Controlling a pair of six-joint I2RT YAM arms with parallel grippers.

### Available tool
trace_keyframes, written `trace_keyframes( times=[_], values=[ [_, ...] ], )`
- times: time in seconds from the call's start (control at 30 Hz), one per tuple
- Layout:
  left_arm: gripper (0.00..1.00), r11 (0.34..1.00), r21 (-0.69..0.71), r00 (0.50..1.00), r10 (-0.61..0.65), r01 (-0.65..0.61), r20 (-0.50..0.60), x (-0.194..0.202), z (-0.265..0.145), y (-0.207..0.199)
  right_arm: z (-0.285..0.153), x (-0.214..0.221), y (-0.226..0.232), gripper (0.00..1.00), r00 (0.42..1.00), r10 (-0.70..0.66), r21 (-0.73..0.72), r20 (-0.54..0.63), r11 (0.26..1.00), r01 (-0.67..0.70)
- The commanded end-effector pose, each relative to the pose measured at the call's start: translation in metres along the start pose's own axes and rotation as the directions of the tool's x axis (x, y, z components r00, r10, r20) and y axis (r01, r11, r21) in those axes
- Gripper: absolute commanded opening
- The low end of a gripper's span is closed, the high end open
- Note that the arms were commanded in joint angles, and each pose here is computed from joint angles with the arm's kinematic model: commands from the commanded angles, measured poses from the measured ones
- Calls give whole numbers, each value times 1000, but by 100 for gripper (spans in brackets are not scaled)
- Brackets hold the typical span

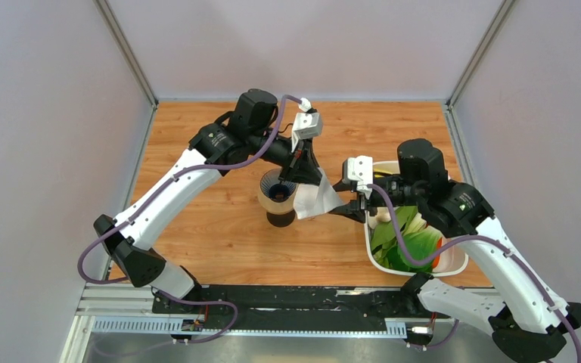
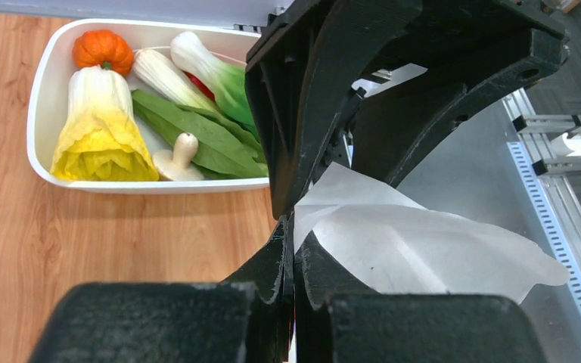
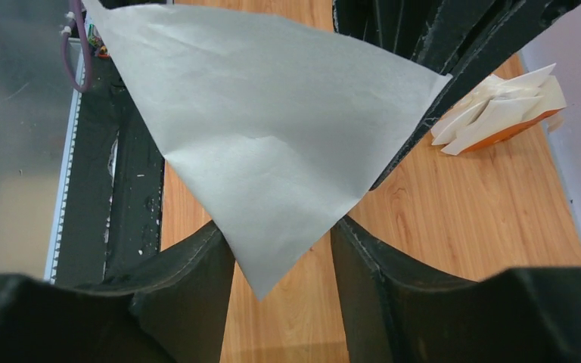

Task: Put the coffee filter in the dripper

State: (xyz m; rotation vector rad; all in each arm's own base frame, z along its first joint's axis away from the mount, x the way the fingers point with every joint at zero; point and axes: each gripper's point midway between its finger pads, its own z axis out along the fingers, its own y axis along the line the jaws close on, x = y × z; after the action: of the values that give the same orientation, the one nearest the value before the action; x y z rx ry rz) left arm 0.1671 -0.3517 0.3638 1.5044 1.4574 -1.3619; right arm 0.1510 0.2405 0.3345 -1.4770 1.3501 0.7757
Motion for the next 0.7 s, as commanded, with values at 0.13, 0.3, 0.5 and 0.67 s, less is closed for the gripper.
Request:
trace_keyframes(
  times=[0.13, 0.3, 0.5, 0.67],
  values=[
    [0, 999, 41, 998, -4, 1, 66, -21, -3, -11, -4, -9, -7, 85, 998, -58, 49, 26, 997, 57],
    [0, 997, 48, 993, -68, 63, 93, -23, -3, -15, -5, -7, -5, 69, 998, -57, 52, 28, 997, 56],
    [0, 989, 84, 981, -135, 124, 140, -33, -3, -20, -5, -8, -6, 49, 997, -65, 61, 40, 996, 62],
    [0, 987, 97, 978, -141, 127, 152, -36, -3, -23, -5, -7, -5, 55, 997, -62, 56, 39, 997, 60]
  ],
)
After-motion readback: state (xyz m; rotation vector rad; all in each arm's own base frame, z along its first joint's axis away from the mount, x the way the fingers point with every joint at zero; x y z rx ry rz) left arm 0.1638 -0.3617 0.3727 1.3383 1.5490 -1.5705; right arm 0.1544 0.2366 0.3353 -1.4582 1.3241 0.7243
